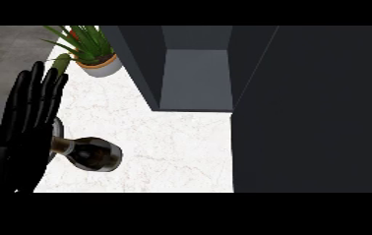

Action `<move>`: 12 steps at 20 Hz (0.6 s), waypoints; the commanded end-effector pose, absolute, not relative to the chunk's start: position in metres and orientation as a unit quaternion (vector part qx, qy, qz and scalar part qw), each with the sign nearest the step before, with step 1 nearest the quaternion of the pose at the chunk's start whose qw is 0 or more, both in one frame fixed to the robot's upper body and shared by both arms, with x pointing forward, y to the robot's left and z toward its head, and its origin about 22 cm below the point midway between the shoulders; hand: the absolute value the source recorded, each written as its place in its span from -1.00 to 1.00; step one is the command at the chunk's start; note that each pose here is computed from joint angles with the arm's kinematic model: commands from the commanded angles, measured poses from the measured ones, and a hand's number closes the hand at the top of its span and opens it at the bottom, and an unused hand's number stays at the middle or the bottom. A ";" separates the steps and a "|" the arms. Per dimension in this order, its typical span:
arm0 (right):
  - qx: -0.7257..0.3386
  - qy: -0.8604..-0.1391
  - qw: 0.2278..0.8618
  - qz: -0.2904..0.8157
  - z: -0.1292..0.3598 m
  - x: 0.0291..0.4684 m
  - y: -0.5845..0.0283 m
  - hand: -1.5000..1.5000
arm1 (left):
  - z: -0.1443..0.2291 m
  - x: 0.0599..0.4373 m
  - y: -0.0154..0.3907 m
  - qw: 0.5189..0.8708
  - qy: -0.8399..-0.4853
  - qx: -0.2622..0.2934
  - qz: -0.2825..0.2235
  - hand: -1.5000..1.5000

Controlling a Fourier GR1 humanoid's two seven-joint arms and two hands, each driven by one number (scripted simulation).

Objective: Pick up the wine, place it into the cabinet and close the cabinet

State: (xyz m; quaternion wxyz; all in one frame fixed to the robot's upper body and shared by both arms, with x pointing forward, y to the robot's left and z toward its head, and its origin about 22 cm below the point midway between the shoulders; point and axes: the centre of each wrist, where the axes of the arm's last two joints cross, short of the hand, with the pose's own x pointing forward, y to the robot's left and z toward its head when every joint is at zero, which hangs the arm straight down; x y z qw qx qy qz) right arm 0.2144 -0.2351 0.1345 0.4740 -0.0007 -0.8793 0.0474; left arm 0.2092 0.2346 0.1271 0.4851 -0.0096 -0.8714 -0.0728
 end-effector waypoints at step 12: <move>0.100 -0.818 0.559 0.094 0.138 0.161 -0.243 -1.00 | 0.108 0.216 0.279 0.580 -0.791 -0.189 0.053 -1.00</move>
